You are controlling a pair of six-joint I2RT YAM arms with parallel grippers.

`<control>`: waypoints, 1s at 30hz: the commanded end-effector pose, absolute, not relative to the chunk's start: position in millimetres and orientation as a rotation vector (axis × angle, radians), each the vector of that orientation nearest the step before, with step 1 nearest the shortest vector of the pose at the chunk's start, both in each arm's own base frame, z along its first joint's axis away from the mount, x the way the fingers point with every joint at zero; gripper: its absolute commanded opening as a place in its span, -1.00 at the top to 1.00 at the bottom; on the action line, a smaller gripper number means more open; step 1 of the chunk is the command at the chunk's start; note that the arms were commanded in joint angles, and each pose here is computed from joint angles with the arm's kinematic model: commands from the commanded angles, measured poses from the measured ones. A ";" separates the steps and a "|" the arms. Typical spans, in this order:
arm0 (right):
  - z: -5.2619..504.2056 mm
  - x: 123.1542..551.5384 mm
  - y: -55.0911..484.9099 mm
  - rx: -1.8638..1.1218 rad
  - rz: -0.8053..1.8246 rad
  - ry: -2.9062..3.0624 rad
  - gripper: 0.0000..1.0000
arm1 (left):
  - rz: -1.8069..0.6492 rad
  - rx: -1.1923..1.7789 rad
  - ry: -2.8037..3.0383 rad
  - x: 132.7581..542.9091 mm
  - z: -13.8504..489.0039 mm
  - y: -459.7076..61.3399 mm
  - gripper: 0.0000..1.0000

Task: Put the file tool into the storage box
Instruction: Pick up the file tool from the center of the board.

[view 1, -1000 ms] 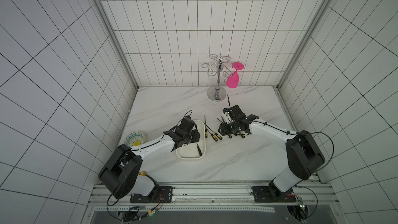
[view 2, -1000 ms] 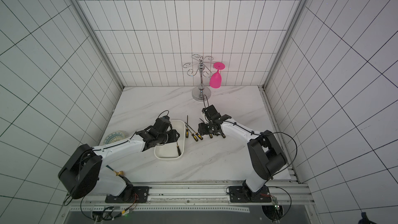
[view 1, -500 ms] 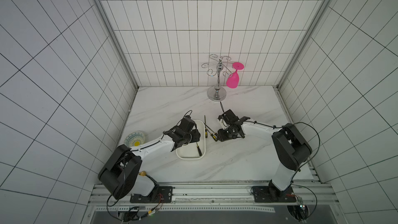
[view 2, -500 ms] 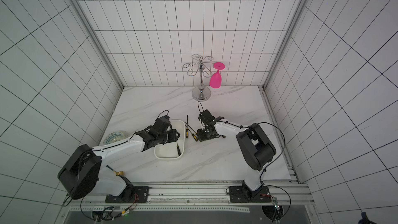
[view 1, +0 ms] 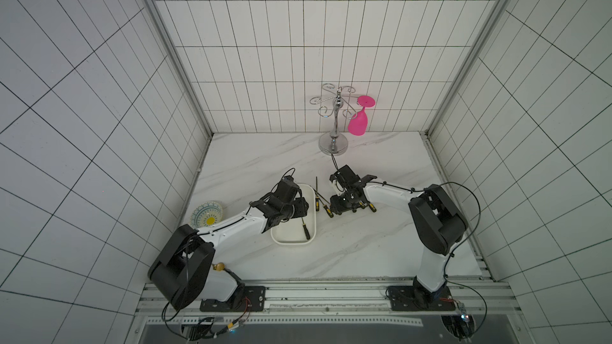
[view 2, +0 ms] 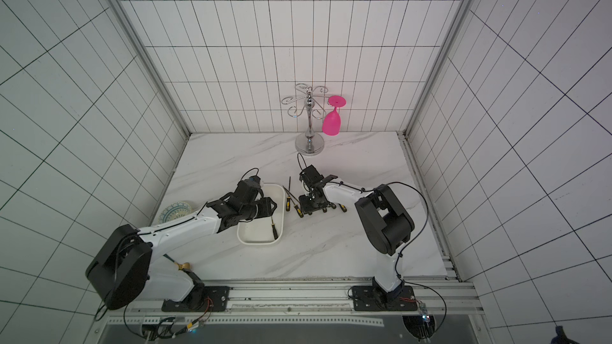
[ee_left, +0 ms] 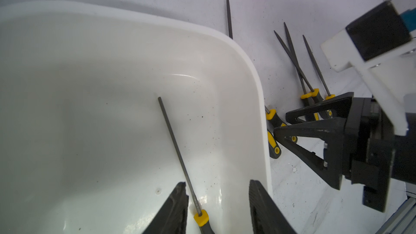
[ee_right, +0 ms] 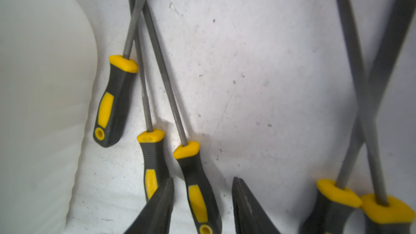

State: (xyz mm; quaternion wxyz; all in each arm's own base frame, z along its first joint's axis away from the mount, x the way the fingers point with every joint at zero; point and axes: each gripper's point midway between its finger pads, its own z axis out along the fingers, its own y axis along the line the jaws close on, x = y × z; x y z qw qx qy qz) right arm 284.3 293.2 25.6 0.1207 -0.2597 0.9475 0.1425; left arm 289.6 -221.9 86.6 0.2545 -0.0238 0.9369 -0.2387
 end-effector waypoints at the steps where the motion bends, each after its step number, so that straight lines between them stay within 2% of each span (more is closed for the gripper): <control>1: 7.9 275.6 286.8 -0.828 0.301 2.816 0.08 | -0.668 -0.033 2.498 295.7 101.4 -226.8 0.06; 5: 2.5 273.2 286.5 -0.846 0.284 2.824 0.13 | -0.683 -0.032 2.476 296.3 109.7 -227.4 0.05; 8: -0.3 273.1 284.2 -0.850 0.263 2.827 0.31 | -0.679 -0.041 2.454 297.5 117.8 -224.7 0.01; 13: -3.6 270.4 279.1 -0.864 0.233 2.825 0.44 | -0.661 -0.061 2.421 298.2 127.1 -218.0 -0.04; 19: -0.9 273.5 274.3 -0.858 0.183 2.814 0.98 | -0.646 -0.088 2.409 298.4 130.7 -212.1 -0.14; 25: 11.6 275.4 267.4 -0.849 0.139 2.794 1.00 | -0.659 -0.118 2.387 300.2 136.2 -210.0 -0.22; 30: 44.8 272.6 280.0 -0.839 0.276 2.740 1.00 | -0.714 -0.142 2.351 304.1 145.3 -214.3 -0.36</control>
